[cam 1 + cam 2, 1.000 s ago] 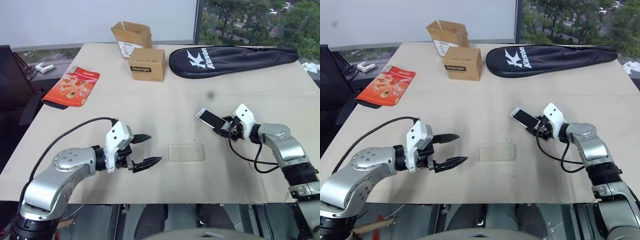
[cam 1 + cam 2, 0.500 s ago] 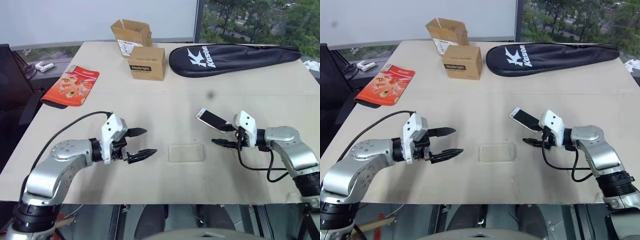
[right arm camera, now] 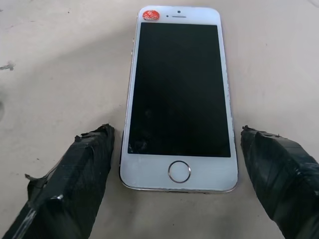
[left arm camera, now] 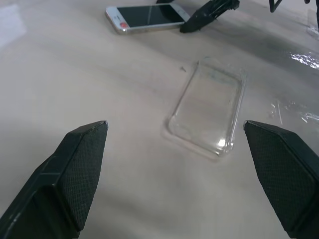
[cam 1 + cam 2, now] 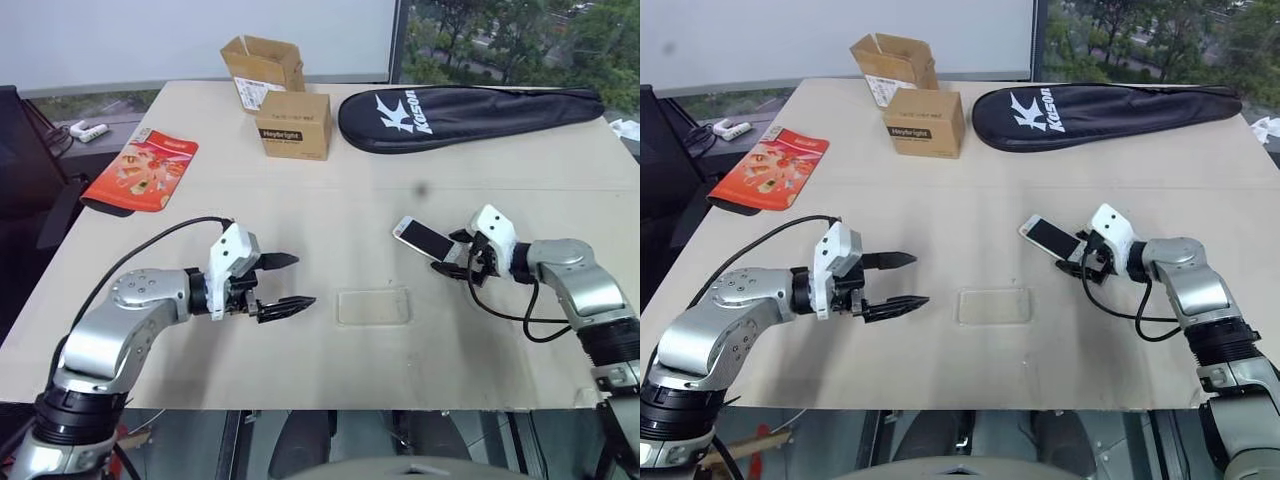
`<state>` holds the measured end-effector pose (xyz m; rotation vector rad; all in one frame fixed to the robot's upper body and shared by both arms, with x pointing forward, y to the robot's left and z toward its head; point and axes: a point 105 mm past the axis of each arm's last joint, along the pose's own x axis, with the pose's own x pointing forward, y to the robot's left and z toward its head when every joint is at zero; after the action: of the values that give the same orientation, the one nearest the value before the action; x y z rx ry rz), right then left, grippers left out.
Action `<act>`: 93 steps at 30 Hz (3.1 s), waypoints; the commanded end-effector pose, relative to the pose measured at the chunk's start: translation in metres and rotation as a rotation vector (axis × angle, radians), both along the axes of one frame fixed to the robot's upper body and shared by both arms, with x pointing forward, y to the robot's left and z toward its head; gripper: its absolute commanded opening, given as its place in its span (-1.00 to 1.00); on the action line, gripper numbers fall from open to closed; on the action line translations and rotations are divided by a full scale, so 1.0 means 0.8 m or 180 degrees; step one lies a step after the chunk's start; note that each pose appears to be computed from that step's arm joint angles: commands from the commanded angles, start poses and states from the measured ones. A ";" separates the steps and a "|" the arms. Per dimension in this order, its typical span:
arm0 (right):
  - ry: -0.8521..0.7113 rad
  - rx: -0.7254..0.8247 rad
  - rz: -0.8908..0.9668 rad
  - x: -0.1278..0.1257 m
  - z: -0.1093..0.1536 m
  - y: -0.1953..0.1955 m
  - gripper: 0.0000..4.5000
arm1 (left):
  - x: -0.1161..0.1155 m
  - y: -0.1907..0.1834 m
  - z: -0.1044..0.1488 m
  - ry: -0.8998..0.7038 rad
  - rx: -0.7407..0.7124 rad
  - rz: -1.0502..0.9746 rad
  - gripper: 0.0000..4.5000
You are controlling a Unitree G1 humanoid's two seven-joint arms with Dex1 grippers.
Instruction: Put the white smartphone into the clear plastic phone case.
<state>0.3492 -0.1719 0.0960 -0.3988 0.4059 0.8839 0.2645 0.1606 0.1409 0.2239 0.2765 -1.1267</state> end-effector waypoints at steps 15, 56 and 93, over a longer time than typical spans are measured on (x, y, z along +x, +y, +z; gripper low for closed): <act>0.0454 -0.0154 -0.0330 -0.012 -0.040 -0.008 0.31 | 0.000 -0.008 0.020 -0.0233 0.0041 -0.0106 1.00; 0.0100 -0.0098 -0.0033 -0.049 0.003 0.025 0.93 | 0.016 -0.005 0.013 -0.0237 0.0222 -0.0265 -1.00; -0.0336 0.0237 0.1001 -0.084 0.067 0.056 0.28 | 0.008 -0.019 0.027 -0.0248 0.0172 -0.0577 -1.00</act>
<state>0.2900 -0.1348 0.1336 -0.4232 0.2785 1.1156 0.2736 0.1506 0.1488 0.3339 0.2751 -1.2593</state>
